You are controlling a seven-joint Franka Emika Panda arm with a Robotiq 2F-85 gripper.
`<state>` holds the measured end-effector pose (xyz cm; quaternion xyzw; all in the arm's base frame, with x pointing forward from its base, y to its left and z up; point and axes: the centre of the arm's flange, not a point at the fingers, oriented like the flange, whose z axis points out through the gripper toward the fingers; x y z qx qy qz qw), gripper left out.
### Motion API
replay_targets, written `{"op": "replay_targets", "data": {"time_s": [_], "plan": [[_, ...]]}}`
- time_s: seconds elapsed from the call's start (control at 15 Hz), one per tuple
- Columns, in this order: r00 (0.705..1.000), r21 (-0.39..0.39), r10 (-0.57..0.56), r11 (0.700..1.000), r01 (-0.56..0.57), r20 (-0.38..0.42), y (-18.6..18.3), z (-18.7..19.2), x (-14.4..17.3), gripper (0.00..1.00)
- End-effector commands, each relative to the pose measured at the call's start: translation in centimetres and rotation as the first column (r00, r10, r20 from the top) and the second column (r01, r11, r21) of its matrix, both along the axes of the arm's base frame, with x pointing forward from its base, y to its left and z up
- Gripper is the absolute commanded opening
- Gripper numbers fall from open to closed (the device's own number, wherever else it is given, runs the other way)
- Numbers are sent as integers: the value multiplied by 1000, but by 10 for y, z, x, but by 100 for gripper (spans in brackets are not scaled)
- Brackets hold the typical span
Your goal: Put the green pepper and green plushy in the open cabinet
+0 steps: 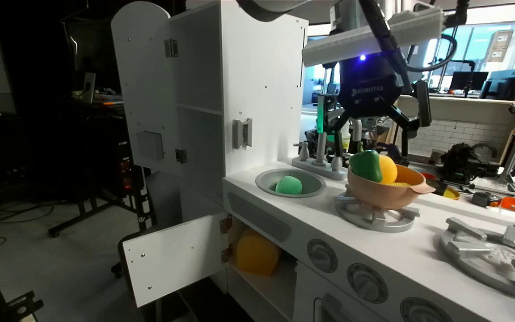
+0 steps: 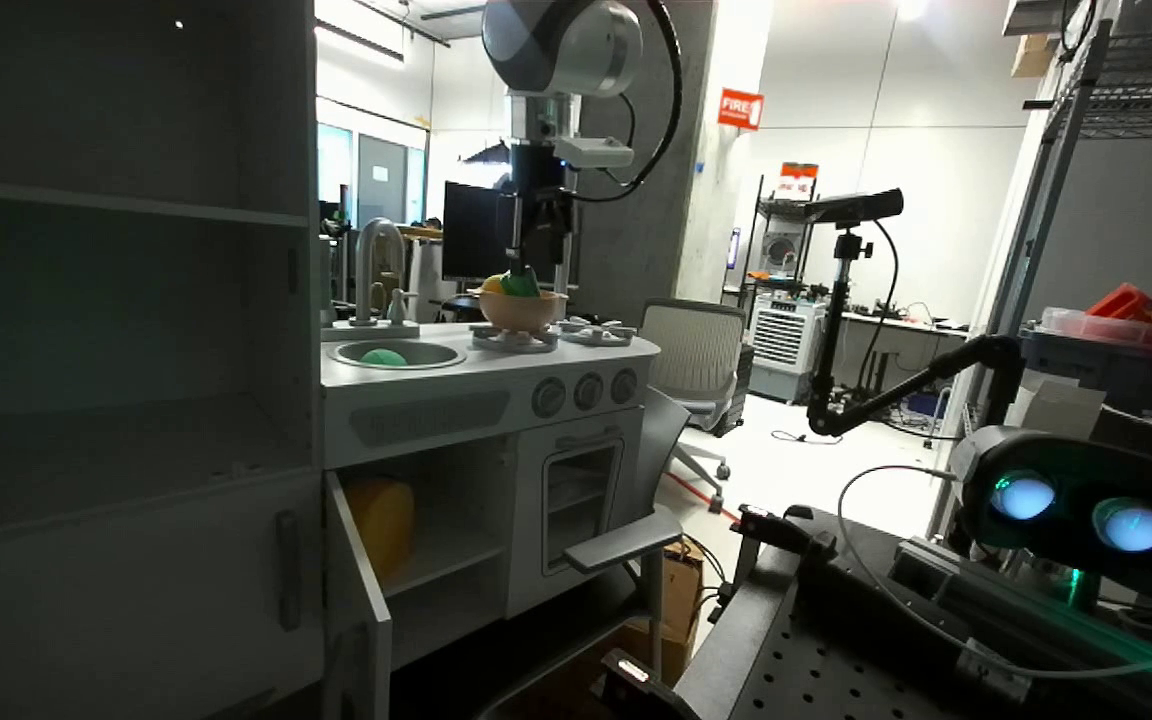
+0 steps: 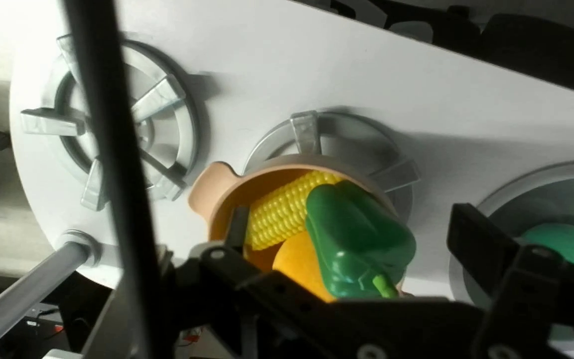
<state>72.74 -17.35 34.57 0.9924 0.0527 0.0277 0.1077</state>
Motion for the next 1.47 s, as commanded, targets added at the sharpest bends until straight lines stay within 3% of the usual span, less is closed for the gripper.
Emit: {"op": "replay_targets", "data": {"time_s": [0.0,0.53,0.6,0.73,1.07,1.27,1.4], "plan": [[1000,11,2,1000,-2,-1,4,-1,16,100],[1000,9,-1,1000,1,2,-5,-7,28,100],[1000,10,-1,1000,1,7,-6,-5,29,75],[1000,8,0,1000,0,13,-7,0,29,66],[1000,0,-1,1000,1,0,-3,-7,30,27],[1000,-2,-7,1000,7,-10,-1,-10,32,25],[999,-2,-32,999,32,-31,-4,10,27,25]]}}
